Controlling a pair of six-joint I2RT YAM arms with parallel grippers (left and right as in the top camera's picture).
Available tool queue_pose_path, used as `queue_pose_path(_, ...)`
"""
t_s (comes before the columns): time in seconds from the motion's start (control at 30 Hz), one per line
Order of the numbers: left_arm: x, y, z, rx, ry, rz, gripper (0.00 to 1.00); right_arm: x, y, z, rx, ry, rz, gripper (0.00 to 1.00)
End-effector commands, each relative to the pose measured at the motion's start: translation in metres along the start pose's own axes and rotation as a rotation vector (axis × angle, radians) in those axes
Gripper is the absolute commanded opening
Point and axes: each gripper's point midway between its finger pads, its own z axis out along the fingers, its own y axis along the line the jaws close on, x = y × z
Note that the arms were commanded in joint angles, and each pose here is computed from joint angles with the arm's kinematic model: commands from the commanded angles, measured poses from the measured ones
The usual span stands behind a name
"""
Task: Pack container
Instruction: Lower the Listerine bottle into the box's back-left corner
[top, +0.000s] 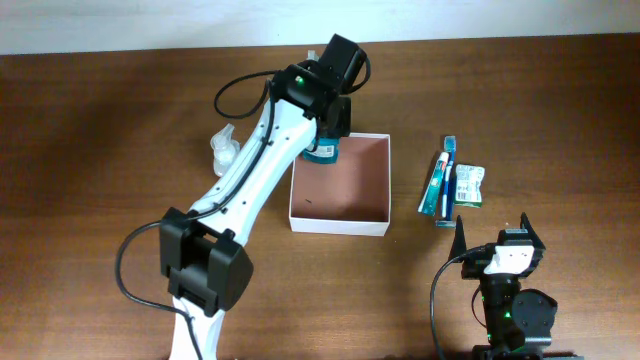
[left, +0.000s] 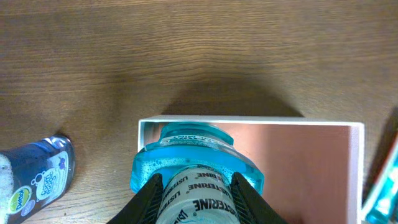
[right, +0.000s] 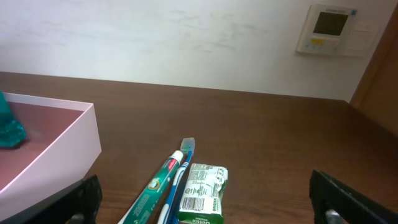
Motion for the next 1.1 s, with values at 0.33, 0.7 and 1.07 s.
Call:
queue_pose_path(0.33, -0.023, 0.009, -0.013, -0.046, -0.099, -0.091, 0.15, 0.002, 0.0, 0.0, 0.0, 0.003, -0.003, 0.98)
queue_pose_path(0.7, -0.022, 0.009, -0.011, -0.05, -0.098, -0.1, 0.16, 0.002, 0.0, 0.0, 0.0, 0.003, -0.003, 0.98)
queue_pose_path(1.07, -0.022, 0.008, -0.003, -0.053, -0.092, -0.1, 0.17, 0.002, 0.0, 0.0, 0.0, 0.003, -0.003, 0.98)
